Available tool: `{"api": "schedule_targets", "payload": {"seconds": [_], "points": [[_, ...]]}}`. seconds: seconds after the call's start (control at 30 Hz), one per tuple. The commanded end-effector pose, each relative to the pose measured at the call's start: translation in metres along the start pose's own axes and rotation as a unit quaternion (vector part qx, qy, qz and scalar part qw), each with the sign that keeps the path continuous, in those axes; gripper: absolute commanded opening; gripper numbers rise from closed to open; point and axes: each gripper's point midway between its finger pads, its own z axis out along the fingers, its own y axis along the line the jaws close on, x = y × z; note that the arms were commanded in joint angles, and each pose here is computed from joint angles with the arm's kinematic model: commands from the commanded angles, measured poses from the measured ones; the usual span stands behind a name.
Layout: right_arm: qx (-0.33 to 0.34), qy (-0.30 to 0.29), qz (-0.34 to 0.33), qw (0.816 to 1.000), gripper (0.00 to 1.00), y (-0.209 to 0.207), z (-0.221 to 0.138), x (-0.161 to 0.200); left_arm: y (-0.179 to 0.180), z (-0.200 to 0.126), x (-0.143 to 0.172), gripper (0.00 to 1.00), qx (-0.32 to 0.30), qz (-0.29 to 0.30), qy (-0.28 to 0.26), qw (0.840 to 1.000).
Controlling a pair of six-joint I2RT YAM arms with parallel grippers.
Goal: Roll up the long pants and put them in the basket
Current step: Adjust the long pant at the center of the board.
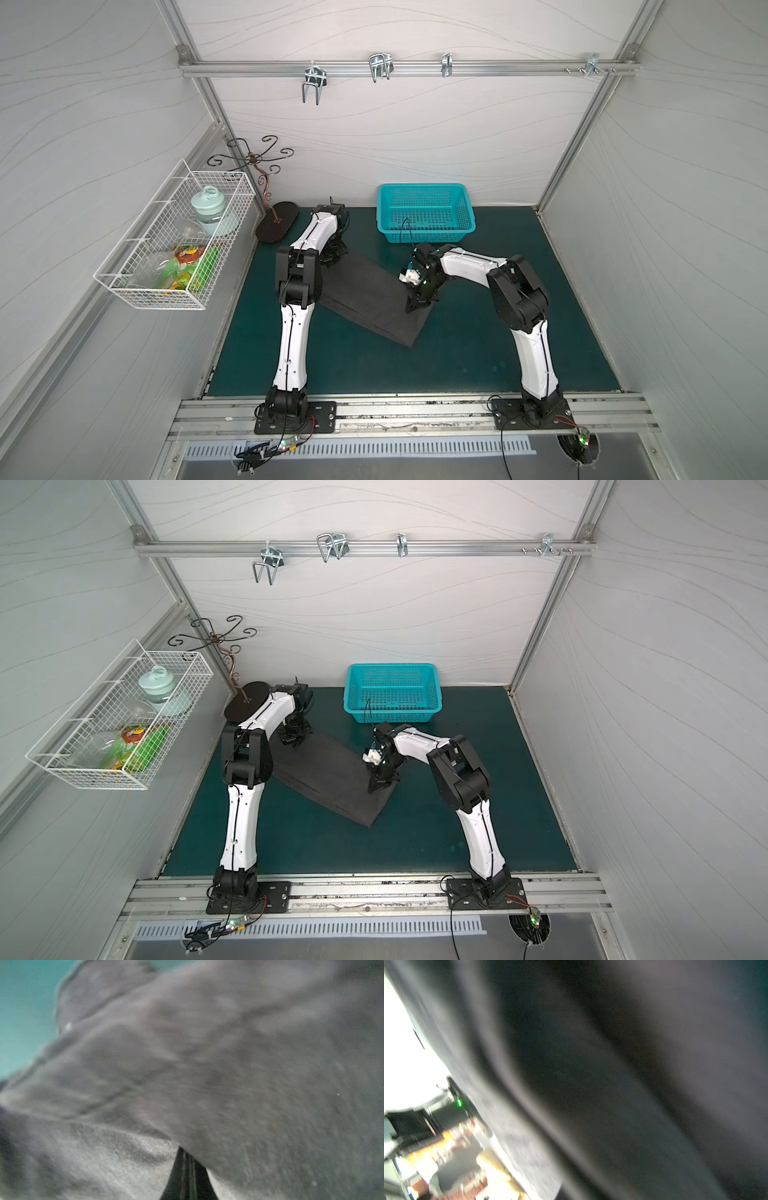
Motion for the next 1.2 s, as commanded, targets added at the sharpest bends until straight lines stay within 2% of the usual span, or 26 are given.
{"api": "schedule_targets", "payload": {"seconds": [0.0, 0.1, 0.27, 0.4, 0.5, 0.57, 0.63, 0.7, 0.73, 0.8, 0.87, 0.97, 1.07, 1.17], "points": [[0.023, 0.118, 0.002, 0.993, 0.00, 0.015, 0.033, 0.067, -0.042, 0.016, -0.017, 0.00, 0.058, 0.012, -0.019, 0.998], [0.008, 0.153, -0.033, 0.988, 0.00, 0.044, 0.045, 0.085, -0.054, 0.018, -0.018, 0.00, 0.074, 0.024, -0.017, 0.997], [-0.051, 0.162, -0.082, 0.982, 0.00, 0.088, 0.047, 0.087, -0.071, 0.010, -0.015, 0.00, 0.120, 0.038, -0.012, 0.992], [-0.039, 0.122, -0.132, 0.983, 0.00, 0.098, 0.025, 0.065, -0.084, -0.012, -0.011, 0.00, 0.176, 0.041, -0.010, 0.983], [-0.044, 0.057, -0.143, 0.987, 0.00, 0.101, -0.010, 0.037, -0.088, -0.042, -0.009, 0.00, 0.212, 0.046, -0.020, 0.976], [-0.049, 0.004, -0.137, 0.989, 0.00, 0.098, -0.041, 0.016, -0.091, -0.074, -0.011, 0.01, 0.252, 0.048, -0.037, 0.966], [-0.044, -0.041, -0.127, 0.990, 0.00, 0.090, -0.072, 0.001, -0.090, -0.106, -0.014, 0.20, 0.282, 0.040, -0.058, 0.957], [-0.037, -0.082, -0.113, 0.990, 0.00, 0.078, -0.101, -0.011, -0.096, -0.138, -0.017, 0.39, 0.331, 0.031, -0.077, 0.940], [-0.033, -0.102, -0.105, 0.989, 0.00, 0.071, -0.117, -0.015, -0.104, -0.151, -0.019, 0.47, 0.367, 0.023, -0.083, 0.926], [-0.034, -0.131, -0.089, 0.987, 0.00, 0.058, -0.142, -0.020, -0.117, -0.164, -0.026, 0.49, 0.421, -0.005, -0.090, 0.903], [-0.034, -0.151, -0.077, 0.985, 0.00, 0.046, -0.160, -0.022, -0.128, -0.158, -0.037, 0.47, 0.442, -0.039, -0.095, 0.891], [-0.036, -0.170, -0.055, 0.983, 0.00, 0.029, -0.178, -0.021, -0.146, -0.135, -0.058, 0.21, 0.460, -0.112, -0.089, 0.876], [-0.047, -0.180, -0.043, 0.982, 0.00, 0.023, -0.184, -0.018, -0.179, -0.112, -0.075, 0.01, 0.501, -0.183, -0.072, 0.843], [-0.044, -0.174, -0.043, 0.983, 0.00, 0.020, -0.181, -0.012, -0.214, -0.101, -0.085, 0.00, 0.526, -0.217, -0.079, 0.818]]}}
